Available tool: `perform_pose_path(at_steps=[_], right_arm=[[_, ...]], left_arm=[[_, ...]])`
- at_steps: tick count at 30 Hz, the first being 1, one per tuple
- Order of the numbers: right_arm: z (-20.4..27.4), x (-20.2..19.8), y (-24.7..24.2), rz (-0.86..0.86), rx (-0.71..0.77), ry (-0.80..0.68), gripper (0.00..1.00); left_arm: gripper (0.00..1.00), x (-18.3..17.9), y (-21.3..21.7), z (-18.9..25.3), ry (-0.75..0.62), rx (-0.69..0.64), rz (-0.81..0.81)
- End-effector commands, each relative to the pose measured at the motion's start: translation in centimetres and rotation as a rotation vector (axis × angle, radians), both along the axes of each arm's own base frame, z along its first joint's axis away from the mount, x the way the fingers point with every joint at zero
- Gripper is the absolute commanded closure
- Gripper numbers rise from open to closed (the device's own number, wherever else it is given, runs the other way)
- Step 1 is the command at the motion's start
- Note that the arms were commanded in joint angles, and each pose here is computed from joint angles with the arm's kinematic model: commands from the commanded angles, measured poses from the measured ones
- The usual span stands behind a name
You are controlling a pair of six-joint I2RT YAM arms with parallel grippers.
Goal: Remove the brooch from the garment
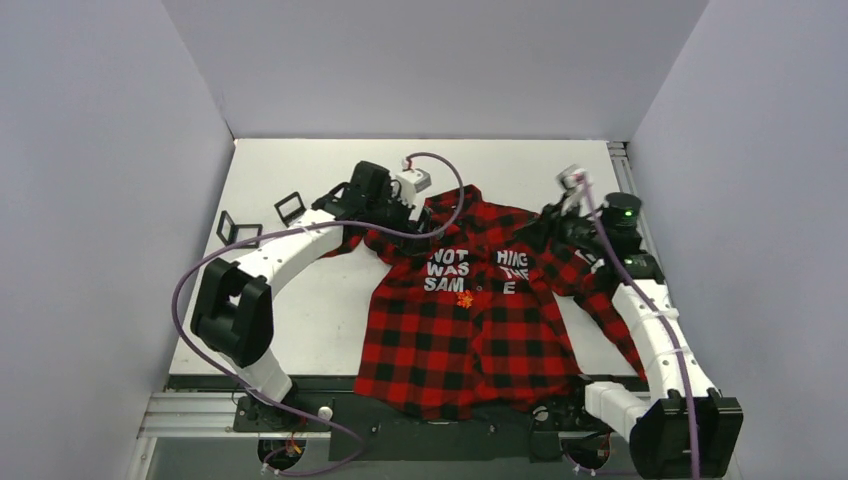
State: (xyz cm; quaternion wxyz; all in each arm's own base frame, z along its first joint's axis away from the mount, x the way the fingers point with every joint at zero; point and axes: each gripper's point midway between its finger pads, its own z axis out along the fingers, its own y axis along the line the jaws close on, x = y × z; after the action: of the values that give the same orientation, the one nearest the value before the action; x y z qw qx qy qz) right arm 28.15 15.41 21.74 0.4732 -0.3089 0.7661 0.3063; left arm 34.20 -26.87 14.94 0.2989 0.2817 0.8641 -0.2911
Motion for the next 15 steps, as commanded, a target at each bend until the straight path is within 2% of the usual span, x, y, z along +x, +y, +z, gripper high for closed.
perform_pose_path(at_steps=[1, 5, 9, 15], right_arm=[[7.9, 3.3, -3.8, -0.209, 0.436, 0.032, 0.6], [6.5, 5.3, -7.3, -0.357, 0.391, 0.053, 0.59], [5.1, 5.4, -7.6, -0.373, 0.366, 0.098, 0.58], [4.3, 5.3, -7.7, -0.365, 0.335, 0.11, 0.58]], left_arm=[[0.17, -0.8, -3.9, 0.8, -0.176, -0.032, -0.224], [0.17, -3.1, -7.1, -0.1, -0.3, 0.048, -0.48], [0.18, -6.0, -10.2, -3.4, -0.379, 0.134, -0.722], [0.2, -6.8, -11.7, -7.4, -0.403, 0.189, -0.861]])
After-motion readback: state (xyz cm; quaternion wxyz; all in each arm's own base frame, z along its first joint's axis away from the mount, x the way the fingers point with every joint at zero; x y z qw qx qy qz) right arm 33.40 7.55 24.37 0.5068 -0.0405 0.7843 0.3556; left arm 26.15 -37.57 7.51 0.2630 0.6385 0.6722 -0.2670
